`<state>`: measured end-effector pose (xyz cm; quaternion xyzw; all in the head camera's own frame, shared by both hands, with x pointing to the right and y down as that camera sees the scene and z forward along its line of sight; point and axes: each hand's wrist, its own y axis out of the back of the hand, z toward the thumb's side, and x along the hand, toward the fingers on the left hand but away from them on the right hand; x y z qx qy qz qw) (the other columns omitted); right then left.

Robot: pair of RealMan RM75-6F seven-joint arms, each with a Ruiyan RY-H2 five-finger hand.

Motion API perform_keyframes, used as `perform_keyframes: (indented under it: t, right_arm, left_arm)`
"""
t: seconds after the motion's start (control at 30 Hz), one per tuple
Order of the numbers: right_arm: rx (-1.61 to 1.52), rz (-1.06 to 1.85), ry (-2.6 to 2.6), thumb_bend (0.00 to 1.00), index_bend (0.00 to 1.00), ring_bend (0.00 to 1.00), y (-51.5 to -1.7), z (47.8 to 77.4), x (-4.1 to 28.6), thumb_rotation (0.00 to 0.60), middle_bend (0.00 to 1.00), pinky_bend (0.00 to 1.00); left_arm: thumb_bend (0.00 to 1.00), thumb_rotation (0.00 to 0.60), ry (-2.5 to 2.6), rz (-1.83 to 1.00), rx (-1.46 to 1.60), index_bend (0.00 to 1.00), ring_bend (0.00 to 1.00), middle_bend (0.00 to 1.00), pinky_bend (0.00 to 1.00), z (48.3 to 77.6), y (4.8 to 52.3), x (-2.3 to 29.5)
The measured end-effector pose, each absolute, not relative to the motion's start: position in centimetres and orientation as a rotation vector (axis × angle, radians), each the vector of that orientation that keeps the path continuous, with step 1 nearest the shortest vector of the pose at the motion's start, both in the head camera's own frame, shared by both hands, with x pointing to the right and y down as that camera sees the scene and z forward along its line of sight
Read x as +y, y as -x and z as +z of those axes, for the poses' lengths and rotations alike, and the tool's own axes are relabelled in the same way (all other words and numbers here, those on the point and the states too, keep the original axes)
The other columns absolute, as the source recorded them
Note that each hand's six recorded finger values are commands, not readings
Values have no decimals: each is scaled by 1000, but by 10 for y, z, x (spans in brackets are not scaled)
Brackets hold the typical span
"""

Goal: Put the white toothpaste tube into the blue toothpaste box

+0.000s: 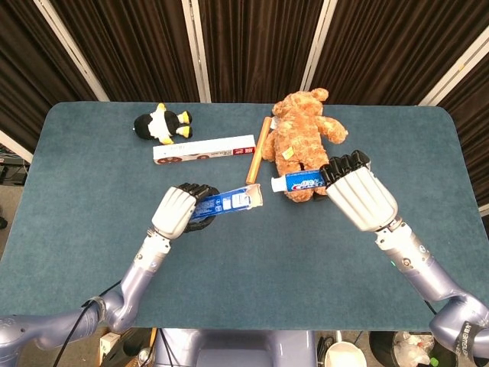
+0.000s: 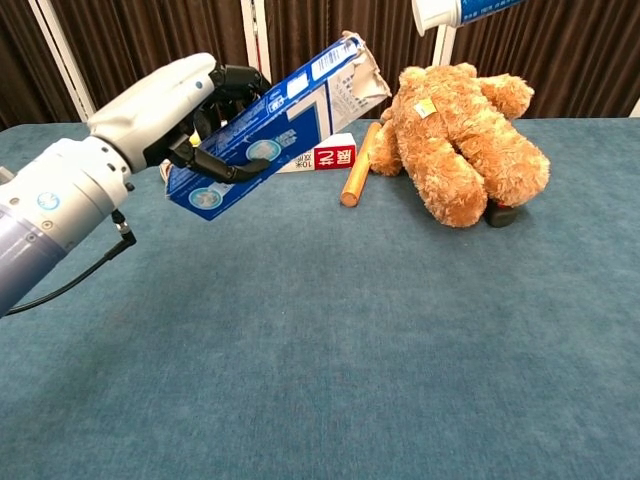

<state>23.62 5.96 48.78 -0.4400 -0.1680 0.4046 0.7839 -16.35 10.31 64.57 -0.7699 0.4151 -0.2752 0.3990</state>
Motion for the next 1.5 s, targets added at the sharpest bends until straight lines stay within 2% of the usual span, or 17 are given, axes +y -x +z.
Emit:
perform_keyframes:
  t: [0.53,1.3,1.5]
  right_arm:
    - [-352,855,954,405,750,729,-232,489,62,600,744,567]
    - [-327,849,942,405,750,729,-237,489,65,600,744,567]
    - [-318,834,936,405,750,729,-232,489,67,600,744,567]
  left_arm:
    - [446,600,1958,-656,1059,372,493,542,534,640,136,99]
    - [446,600,1948,-641,1084,372,493,541,534,631,130,91]
    - [446,600,1957,-632,1062,371,493,541,534,630,117,92]
